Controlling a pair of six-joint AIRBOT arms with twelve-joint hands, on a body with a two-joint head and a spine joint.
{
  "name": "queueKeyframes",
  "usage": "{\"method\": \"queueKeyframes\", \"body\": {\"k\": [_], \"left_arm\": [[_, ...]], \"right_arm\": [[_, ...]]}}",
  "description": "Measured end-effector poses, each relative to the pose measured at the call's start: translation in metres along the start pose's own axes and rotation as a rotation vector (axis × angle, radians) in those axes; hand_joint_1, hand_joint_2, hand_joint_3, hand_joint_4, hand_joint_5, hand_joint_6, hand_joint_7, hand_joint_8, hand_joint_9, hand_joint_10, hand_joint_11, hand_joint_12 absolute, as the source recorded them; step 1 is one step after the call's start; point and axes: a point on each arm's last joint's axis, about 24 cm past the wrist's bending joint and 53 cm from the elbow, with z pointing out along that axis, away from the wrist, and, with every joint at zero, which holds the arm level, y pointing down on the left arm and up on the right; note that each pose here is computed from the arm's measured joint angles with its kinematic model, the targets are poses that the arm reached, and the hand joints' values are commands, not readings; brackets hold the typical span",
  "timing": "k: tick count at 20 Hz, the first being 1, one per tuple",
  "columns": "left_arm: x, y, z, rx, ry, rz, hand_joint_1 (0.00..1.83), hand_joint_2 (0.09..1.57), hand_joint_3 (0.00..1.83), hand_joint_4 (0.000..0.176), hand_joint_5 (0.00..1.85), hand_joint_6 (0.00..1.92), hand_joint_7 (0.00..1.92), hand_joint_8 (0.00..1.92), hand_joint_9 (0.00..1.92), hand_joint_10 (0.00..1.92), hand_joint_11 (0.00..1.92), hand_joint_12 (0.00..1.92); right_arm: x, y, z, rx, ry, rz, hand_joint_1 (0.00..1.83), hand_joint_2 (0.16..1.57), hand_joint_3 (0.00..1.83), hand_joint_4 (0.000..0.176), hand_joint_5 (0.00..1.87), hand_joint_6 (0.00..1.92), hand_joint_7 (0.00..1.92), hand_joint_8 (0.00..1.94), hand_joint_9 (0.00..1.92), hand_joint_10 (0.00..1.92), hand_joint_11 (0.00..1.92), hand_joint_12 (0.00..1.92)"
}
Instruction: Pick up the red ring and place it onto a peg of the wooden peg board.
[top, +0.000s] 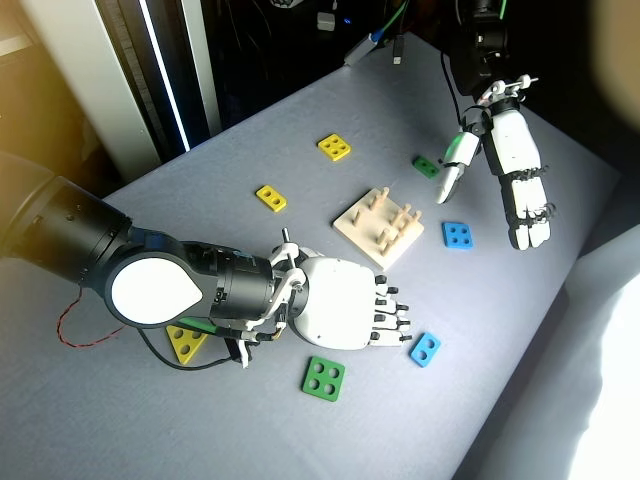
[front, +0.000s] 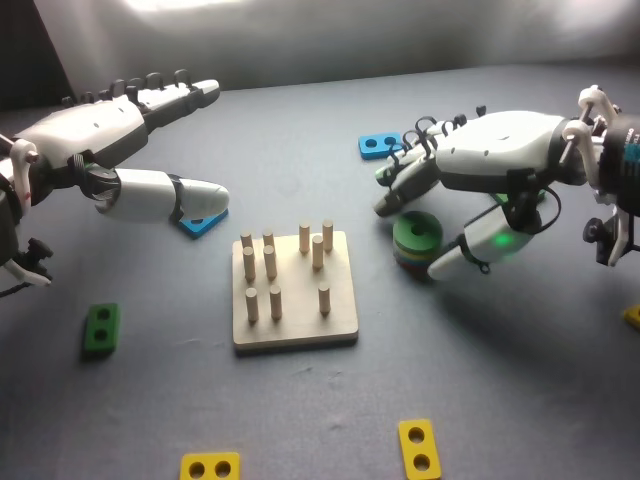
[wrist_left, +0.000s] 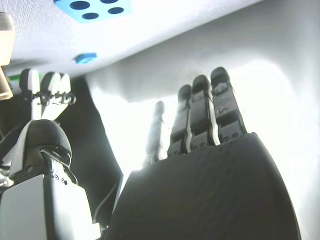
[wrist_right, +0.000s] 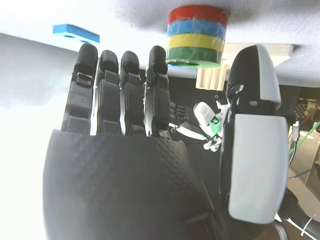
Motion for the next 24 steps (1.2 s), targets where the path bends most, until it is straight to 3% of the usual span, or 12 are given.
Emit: {"method": "queueKeyframes", "body": {"k": [8,9,10,11,14,18,24], "left_arm": [[-0.001,-0.002,0.001,0.004,-0.002,-0.003,0.42,1.04,0.0,0.176,0.0,0.0,0.0,0.0,0.0,0.0,0.0,0.0],[-0.001,-0.002,0.001,0.005,-0.003,-0.003,0.43,1.04,0.0,0.176,0.0,0.0,0.0,0.0,0.0,0.0,0.0,0.0],[-0.001,-0.002,0.001,0.005,-0.003,-0.003,0.43,1.04,0.0,0.174,0.01,0.0,0.0,0.0,0.0,0.0,0.0,0.0],[-0.001,-0.002,0.001,0.005,-0.002,-0.004,0.43,1.04,0.0,0.176,0.0,0.0,0.0,0.0,0.0,0.0,0.0,0.0],[-0.001,-0.002,0.001,0.005,-0.002,-0.004,0.43,1.04,0.0,0.176,0.0,0.0,0.0,0.0,0.0,0.0,0.0,0.0],[-0.001,-0.002,0.001,0.005,-0.002,-0.003,0.41,1.04,0.0,0.173,0.0,0.0,0.0,0.0,0.0,0.0,0.0,0.0],[-0.001,0.004,-0.001,-0.011,-0.004,-0.014,0.4,1.06,0.0,0.173,0.0,0.0,0.0,0.0,0.0,0.0,0.0,0.0]], "right_arm": [[0.001,-0.001,0.0,0.001,0.001,0.004,1.05,1.08,0.01,0.0,0.79,0.09,0.35,0.01,0.19,0.0,0.0,0.45],[0.001,-0.001,0.0,0.0,0.001,0.004,1.08,1.16,0.01,0.0,0.83,0.97,0.38,0.01,0.2,0.01,0.0,0.54],[0.0,-0.001,0.0,0.0,0.0,0.005,1.1,1.2,0.0,0.0,0.79,1.22,0.43,0.01,0.23,0.01,0.0,0.61],[0.0,0.0,0.0,-0.001,0.0,0.005,1.1,1.22,0.0,0.0,0.77,1.28,0.46,0.01,0.25,0.01,0.0,0.66],[0.0,0.0,0.0,-0.002,-0.001,0.005,1.1,1.21,0.0,0.0,0.8,1.26,0.5,0.01,0.27,0.01,0.0,0.7],[0.0,0.001,0.0,-0.011,0.002,0.011,1.1,1.2,0.0,0.0,0.82,1.24,0.5,0.0,0.25,0.0,0.0,0.55],[-0.002,0.024,0.0,-0.086,0.019,0.017,1.12,1.18,0.0,0.0,0.85,1.19,0.52,0.0,0.27,0.0,0.0,0.59]]}}
